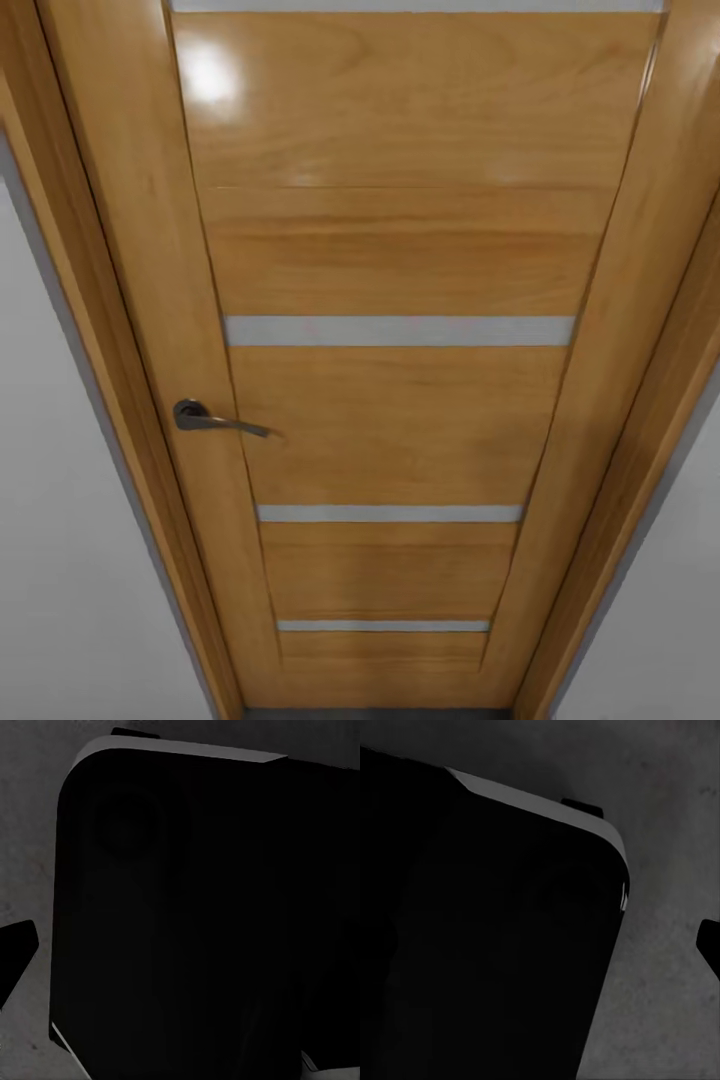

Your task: Move the two storage containers from the living room to the garage. In the garage, place one container on the floor and stack the other container on top of it (either order is fine).

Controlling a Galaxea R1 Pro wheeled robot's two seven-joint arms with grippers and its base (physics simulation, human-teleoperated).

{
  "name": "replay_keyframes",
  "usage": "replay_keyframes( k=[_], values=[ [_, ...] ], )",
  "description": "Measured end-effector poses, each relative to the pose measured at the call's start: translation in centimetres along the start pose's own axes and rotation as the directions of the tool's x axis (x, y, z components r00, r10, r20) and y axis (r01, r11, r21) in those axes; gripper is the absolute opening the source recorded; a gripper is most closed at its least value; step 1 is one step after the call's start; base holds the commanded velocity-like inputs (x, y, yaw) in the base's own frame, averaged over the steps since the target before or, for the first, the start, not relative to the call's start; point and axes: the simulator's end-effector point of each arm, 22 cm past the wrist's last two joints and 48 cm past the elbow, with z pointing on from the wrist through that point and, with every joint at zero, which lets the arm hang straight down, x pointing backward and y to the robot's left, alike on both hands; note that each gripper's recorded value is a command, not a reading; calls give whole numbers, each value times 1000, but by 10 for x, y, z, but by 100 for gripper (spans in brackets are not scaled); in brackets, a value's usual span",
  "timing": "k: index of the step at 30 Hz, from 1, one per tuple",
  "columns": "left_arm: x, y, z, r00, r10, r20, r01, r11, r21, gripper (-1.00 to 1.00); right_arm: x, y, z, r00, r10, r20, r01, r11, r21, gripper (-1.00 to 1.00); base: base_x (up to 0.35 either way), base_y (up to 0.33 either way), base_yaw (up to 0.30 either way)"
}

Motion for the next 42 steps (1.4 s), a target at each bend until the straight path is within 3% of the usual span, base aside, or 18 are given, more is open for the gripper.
replay_keyframes(
  k=[15,16,17,18,19,26,32,38,39,40,42],
  values=[
    [0,0,0,1000,-1,0,1,1000,0,100,0,1,0,1000,-12,1,12,1000,-1,100,0,0,-12],
    [0,0,0,1000,-2,0,2,1000,0,100,-2,-2,0,999,-48,1,48,999,-1,100,0,0,0],
    [0,0,0,1000,-2,0,2,1000,-1,100,-11,-3,1,997,-72,20,72,997,1,100,-129,0,0],
    [-1,0,0,1000,-1,5,1,1000,-2,100,-55,-5,0,977,-185,109,184,983,19,100,-203,0,0],
    [-3,0,0,1000,-1,12,1,1000,-3,100,-106,-12,-5,956,-206,208,199,979,55,100,-232,0,0],
    [-18,2,-1,997,-4,81,5,1000,-8,100,-122,1,-8,943,-230,241,224,973,51,100,-313,0,0],
    [-19,2,-1,996,-5,88,5,1000,-8,100,-142,5,-12,932,-230,280,223,973,58,100,-146,0,0],
    [-19,2,-1,996,-4,88,5,1000,-8,100,-230,4,-42,875,-231,426,203,973,110,100,-20,0,0],
    [-19,2,-1,996,-4,88,5,1000,-8,100,-263,18,-58,867,-246,434,216,969,120,100,-2,0,0],
    [-19,2,-1,996,-4,88,5,1000,-8,100,-299,18,-80,833,-252,492,207,968,144,100,-1,0,0],
    [-19,2,-1,996,-4,88,5,1000,-8,100,-330,24,-103,807,-265,527,211,964,163,100,-1,0,0]
  ],
)
